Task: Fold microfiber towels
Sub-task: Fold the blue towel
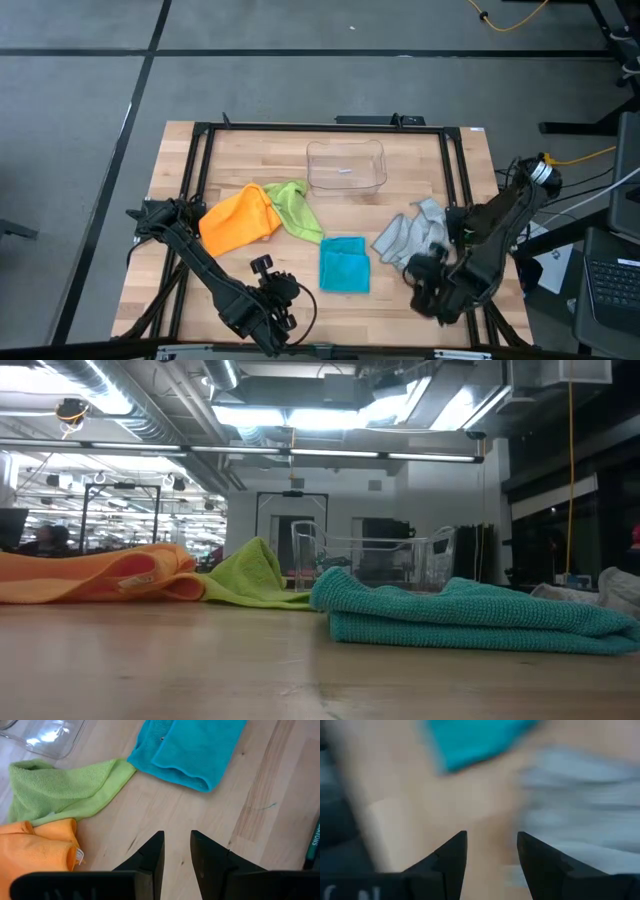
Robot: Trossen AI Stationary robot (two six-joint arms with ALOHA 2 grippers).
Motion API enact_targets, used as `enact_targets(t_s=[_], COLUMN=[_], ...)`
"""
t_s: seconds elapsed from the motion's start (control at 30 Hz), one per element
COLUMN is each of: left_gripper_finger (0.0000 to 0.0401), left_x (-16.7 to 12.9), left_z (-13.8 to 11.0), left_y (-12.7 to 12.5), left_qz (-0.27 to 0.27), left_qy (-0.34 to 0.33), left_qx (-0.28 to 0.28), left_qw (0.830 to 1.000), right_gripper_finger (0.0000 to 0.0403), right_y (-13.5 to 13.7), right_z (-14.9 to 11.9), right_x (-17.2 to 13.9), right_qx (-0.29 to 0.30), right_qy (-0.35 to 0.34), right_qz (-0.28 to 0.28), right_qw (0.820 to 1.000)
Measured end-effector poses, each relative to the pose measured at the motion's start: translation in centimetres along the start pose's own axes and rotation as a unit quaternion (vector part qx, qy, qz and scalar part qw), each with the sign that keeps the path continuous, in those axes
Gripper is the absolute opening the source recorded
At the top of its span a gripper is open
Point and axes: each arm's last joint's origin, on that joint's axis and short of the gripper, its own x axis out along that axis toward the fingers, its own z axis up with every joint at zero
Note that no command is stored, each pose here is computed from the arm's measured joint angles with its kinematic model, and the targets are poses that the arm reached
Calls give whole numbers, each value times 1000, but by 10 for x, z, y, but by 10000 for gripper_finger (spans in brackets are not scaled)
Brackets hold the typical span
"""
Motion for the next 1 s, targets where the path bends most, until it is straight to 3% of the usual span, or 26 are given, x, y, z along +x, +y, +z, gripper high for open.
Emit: enact_targets(t_s=[0.13,0.2,0.6,1.0], left_gripper_finger=[86,86,85,85], left_x=[0,0,0,0], left_z=[0,1,1,1], left_y=[0,0,0,0], left_qz=[1,2,3,3], left_qy=[0,-4,-6,-6], left_qx=[0,0,1,1], left_qw=[1000,1000,1000,1000], right_gripper_finger=[177,177,177,177], right_y=[10,9,-5,2], right_z=[0,4,29,33], right_x=[23,31,43,40], right_qx=[-82,-105,-127,-233], right_qy=[-2,-26,-53,-102], right_qz=[168,196,171,194], right_qw=[982,975,976,947])
